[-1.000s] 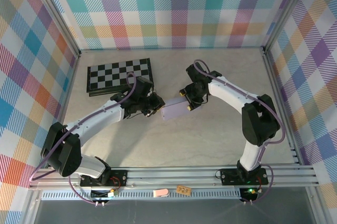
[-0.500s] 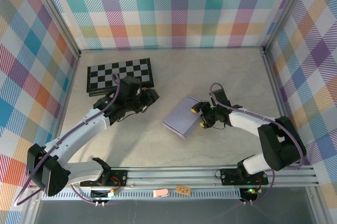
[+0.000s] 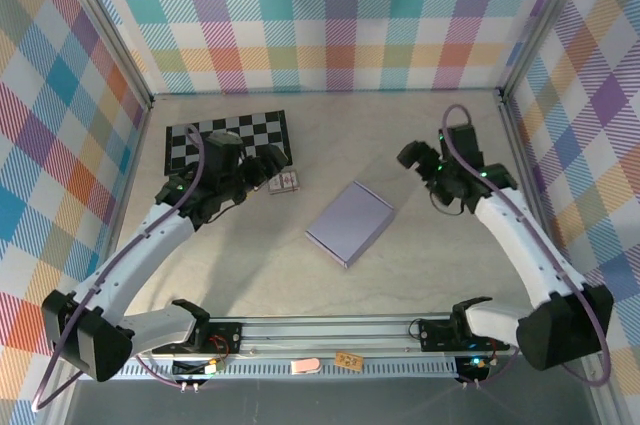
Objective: Fold the paper box
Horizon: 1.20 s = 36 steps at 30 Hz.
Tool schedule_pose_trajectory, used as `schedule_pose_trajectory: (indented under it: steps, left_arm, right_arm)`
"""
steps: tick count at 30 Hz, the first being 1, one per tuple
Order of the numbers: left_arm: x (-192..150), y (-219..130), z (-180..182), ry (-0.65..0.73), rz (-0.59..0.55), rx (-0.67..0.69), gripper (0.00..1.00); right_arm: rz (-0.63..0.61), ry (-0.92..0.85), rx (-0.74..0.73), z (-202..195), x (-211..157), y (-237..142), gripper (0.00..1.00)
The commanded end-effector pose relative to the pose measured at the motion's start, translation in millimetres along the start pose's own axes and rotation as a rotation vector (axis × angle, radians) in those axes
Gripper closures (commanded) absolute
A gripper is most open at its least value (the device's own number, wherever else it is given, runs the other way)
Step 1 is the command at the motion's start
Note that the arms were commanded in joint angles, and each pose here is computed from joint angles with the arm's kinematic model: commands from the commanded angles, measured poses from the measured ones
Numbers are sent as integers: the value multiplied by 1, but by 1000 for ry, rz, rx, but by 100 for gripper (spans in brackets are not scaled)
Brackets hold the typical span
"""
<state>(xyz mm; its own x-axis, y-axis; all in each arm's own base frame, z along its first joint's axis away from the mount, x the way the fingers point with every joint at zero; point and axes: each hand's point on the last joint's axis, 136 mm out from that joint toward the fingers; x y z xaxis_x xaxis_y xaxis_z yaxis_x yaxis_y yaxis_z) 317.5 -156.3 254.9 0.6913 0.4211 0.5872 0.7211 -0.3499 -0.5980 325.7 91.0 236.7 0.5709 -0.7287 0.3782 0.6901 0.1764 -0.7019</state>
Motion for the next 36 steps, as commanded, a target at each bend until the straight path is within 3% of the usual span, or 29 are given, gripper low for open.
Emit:
schedule_pose_trajectory:
  steps: [1, 4, 6, 7, 9, 12, 17, 19, 22, 26, 32, 34, 36]
  left_arm:
    - [49, -43, 34, 208, -212, 270, 0]
    - [69, -82, 106, 239, -427, 695, 0]
    - [70, -79, 123, 378, -471, 759, 0]
    - [66, -66, 127, 504, -457, 741, 0]
    - [56, -47, 140, 563, -464, 703, 0]
    - [33, -13, 174, 537, -409, 629, 0]
    - [19, 30, 201, 496, -333, 594, 0]
    - [18, 47, 210, 482, -333, 586, 0]
    - [18, 68, 227, 454, -327, 591, 0]
    - [33, 92, 220, 527, -319, 532, 0]
    - [22, 101, 223, 564, -387, 444, 0]
    - [20, 90, 223, 568, -507, 426, 0]
    - [23, 89, 233, 521, -476, 481, 0]
  right_arm:
    - [-357, -216, -264, -36, 66, -38, 1]
    - [-450, -392, -221, -44, 86, -20, 1]
    - [-519, -524, -167, -50, 83, -1, 1]
    - [-554, -553, -154, -56, 80, 7, 1]
    - [-557, -589, -166, -75, 70, 25, 1]
    - [-462, -594, -164, -98, 50, 57, 1]
    - [-398, -642, -87, -104, 35, 98, 1]
    - [-391, -620, -1, -97, 34, 111, 1]
    - [-368, -667, 17, -93, 34, 128, 1]
    - [-395, -639, 81, -99, 49, 131, 1]
    - [-433, -617, 148, -110, 43, 133, 1]
    - [-434, -616, 138, -110, 45, 134, 1]
    - [-430, -624, 110, -110, 45, 137, 1]
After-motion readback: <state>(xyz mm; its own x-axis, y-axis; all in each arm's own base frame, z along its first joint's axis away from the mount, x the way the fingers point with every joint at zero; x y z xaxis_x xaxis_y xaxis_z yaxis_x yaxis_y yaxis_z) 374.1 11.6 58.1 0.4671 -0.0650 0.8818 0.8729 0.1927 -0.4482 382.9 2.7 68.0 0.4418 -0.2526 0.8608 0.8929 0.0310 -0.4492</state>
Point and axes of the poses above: each hand's point on the last joint's axis, 136 mm out from that joint toward the fingers, its own y axis out along the fingers, its own z axis along the line the jaws close on, x = y × z, and after that the axes turned 10 degrees about y, right-handed
